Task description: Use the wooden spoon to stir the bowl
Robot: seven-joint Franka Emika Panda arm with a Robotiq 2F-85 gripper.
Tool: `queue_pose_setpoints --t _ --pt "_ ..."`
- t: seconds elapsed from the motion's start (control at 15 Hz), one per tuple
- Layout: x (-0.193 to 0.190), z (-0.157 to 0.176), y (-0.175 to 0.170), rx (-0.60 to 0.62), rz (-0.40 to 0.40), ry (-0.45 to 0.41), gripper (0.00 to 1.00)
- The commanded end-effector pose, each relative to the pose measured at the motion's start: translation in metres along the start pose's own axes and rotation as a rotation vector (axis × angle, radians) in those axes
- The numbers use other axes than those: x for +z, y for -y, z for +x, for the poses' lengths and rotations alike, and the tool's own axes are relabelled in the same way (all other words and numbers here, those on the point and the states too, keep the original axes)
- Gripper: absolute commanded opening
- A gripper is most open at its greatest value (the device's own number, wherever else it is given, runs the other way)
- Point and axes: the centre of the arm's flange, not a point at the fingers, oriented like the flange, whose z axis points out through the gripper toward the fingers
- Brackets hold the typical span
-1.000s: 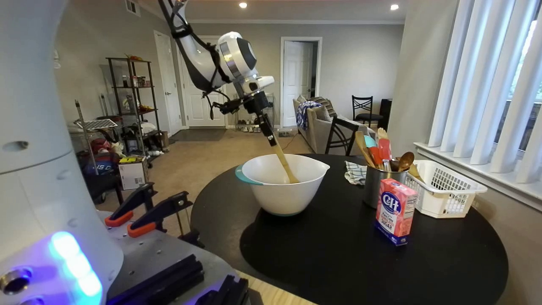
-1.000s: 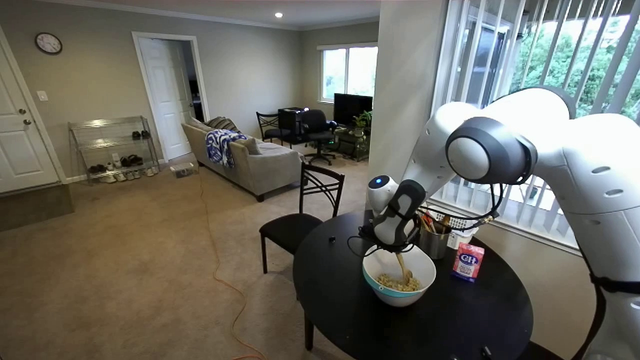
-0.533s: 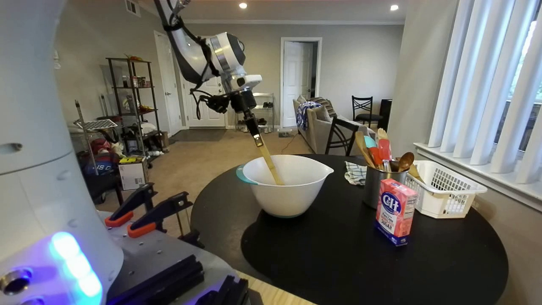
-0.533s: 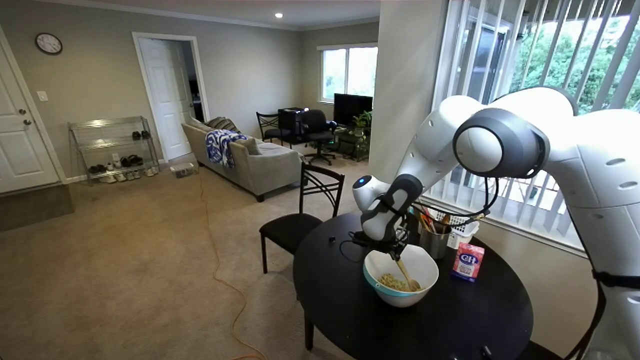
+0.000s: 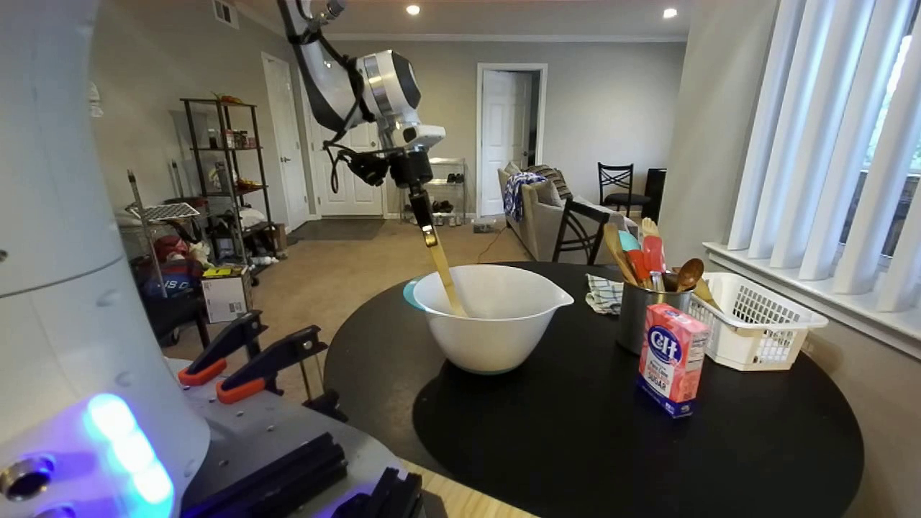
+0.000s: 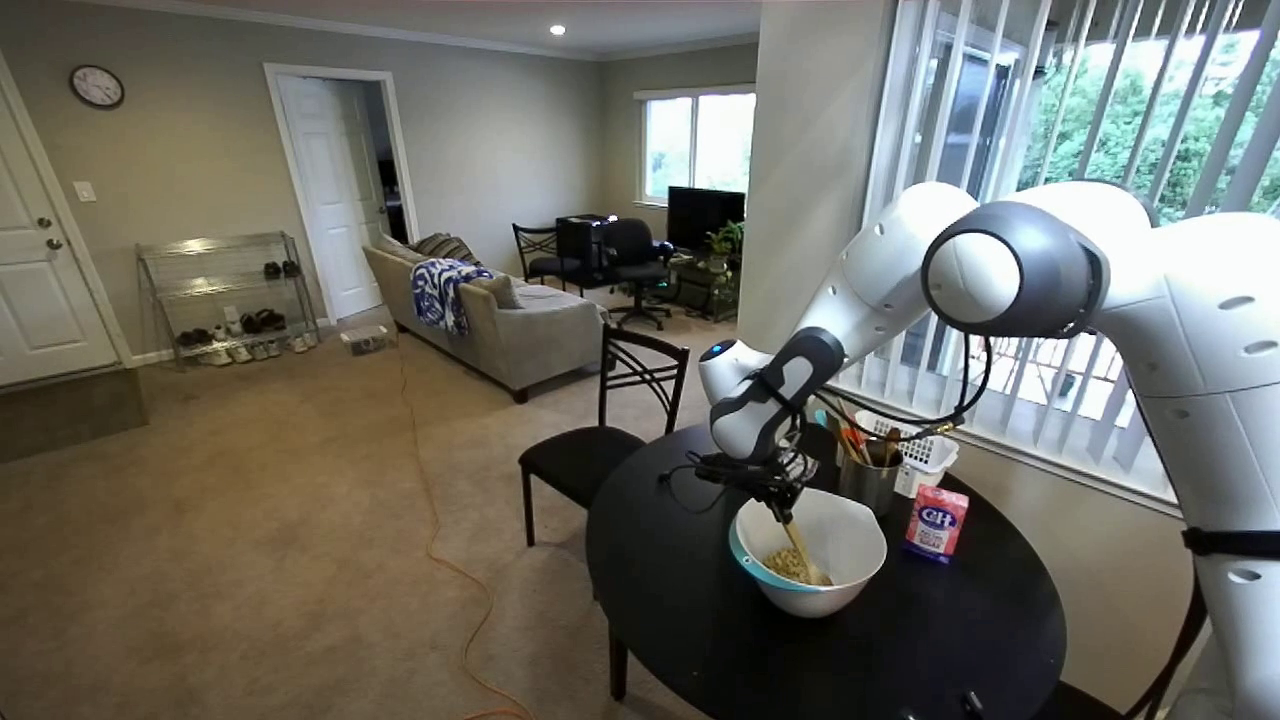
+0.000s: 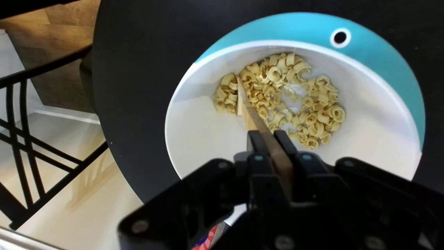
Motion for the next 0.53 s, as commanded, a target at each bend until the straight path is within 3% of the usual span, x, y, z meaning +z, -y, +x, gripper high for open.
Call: queue_pose_setpoints --t 0.0,0.27,0.47 --pt "-0.006 0.017 -0.005 0.003 0.051 0.128 0.05" --pt "-0.003 0.040 -0.005 0.082 0.112 0.260 0.05" --pt "-0.001 0.053 -0.007 0.133 0.185 0.290 0.05"
